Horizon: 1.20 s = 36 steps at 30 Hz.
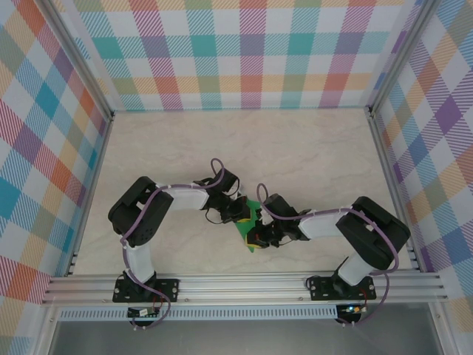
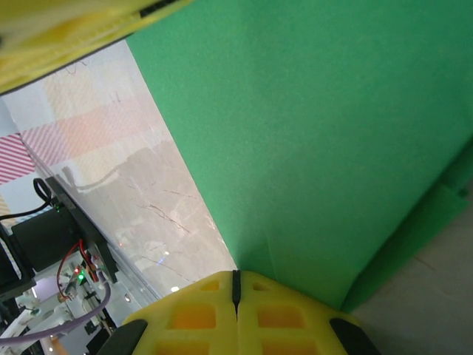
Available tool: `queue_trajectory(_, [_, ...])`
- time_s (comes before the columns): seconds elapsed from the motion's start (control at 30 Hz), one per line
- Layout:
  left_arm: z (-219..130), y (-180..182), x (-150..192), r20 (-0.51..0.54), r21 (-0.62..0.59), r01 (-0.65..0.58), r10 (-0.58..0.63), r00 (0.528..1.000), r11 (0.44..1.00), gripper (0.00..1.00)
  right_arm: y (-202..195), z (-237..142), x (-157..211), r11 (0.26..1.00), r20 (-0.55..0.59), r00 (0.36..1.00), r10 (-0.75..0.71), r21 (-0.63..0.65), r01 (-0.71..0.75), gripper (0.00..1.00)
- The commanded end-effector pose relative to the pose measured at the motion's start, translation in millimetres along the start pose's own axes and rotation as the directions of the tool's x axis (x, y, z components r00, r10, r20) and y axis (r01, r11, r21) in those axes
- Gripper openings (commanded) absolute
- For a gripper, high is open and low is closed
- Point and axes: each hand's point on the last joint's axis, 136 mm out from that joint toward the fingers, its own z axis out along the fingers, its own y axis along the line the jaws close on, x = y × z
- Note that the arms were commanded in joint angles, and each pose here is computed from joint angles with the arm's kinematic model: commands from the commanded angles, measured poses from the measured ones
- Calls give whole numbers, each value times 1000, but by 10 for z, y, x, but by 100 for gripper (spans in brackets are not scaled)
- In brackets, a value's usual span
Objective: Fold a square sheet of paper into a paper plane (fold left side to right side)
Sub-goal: Fourth fold the wing at the center of the table.
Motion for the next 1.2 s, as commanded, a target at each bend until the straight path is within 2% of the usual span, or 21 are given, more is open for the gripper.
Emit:
queue_trajectory(0.0, [101,402,132,-20,-150,42,-46,999,988,1,-602,28,227,969,-32,995,90,234,-80,0])
queue_trajectory(0.27, [92,421,116,-17,-158,45,-49,999,986,0,-442,67,387,976,-81,997,19,216,-1,0])
queue_trajectory(1.17, [76,448,120,-15,-171,48,-51,999,984,0,-456,29,668,977,-105,994,8,214,15,0])
